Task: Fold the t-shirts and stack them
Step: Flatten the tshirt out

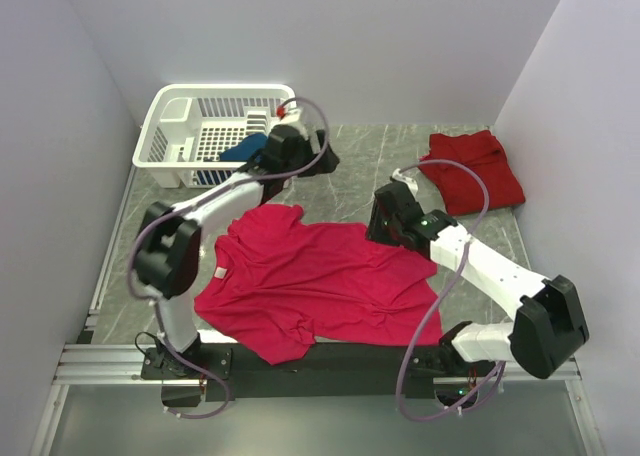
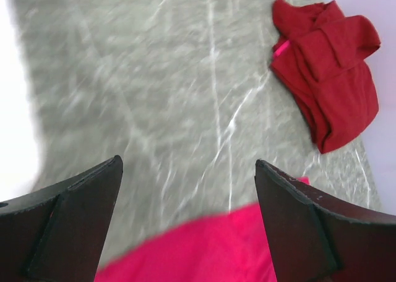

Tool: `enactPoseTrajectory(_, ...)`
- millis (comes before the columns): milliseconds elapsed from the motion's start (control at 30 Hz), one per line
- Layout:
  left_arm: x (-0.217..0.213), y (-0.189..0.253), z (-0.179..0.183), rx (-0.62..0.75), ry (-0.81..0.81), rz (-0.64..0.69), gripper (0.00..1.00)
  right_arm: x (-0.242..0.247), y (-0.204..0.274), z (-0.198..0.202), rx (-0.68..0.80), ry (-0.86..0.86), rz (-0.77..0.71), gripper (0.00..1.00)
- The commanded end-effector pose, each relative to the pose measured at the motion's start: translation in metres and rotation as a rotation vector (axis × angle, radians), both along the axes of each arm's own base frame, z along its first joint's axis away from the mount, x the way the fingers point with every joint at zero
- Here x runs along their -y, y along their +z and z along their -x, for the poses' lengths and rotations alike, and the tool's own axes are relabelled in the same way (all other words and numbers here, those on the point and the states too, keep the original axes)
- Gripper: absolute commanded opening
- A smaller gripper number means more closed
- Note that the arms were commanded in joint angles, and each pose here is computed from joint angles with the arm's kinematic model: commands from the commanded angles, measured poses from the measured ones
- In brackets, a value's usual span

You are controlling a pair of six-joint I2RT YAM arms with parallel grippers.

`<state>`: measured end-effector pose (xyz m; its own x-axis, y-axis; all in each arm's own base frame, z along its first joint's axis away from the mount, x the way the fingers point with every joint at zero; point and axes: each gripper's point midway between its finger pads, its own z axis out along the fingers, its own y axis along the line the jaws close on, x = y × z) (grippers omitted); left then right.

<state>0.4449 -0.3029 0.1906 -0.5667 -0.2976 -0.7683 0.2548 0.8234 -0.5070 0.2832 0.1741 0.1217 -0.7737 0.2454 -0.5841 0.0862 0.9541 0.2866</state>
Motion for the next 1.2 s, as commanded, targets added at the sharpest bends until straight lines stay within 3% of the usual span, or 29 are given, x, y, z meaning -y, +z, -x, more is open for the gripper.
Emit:
enactPoseTrajectory(0, 0.041, 0.015, -0.025, 0.070, -0.126, 0.001, 0.94, 0.007, 0.002, 0.008, 0.021, -0.009, -0.017, 0.43)
enactPoseTrajectory(67, 0.057, 0.034, -0.042, 0.111, -0.141, 0.020, 0.94, 0.005, 0.005, 0.012, 0.033, -0.003, -0.043, 0.43)
enactPoseTrajectory(100, 0.063, 0.013, -0.052, 0.087, -0.141, -0.010, 0.94, 0.007, 0.002, 0.015, 0.027, 0.000, -0.043, 0.43)
enactPoseTrajectory(167, 0.069, 0.021, -0.069, 0.109, -0.127, -0.026, 0.94, 0.009, 0.003, 0.019, 0.033, -0.003, -0.047, 0.43)
enactPoseTrajectory(200, 0.072, -0.002, -0.078, 0.082, -0.120, -0.055, 0.95, 0.010, 0.004, 0.021, 0.039, -0.004, -0.043, 0.43)
enactPoseTrajectory(300, 0.070, -0.018, -0.097, 0.073, -0.083, -0.113, 0.95, 0.016, 0.008, 0.025, 0.051, -0.014, -0.042, 0.43)
enactPoseTrajectory(733, -0.034, -0.047, -0.149, 0.049, 0.199, -0.176, 0.95, 0.027, 0.016, 0.041, 0.086, -0.036, -0.071, 0.43)
enactPoseTrajectory(1167, -0.103, -0.045, -0.156, 0.038, 0.328, -0.219, 0.95, 0.027, 0.013, 0.051, 0.082, -0.037, -0.083, 0.43)
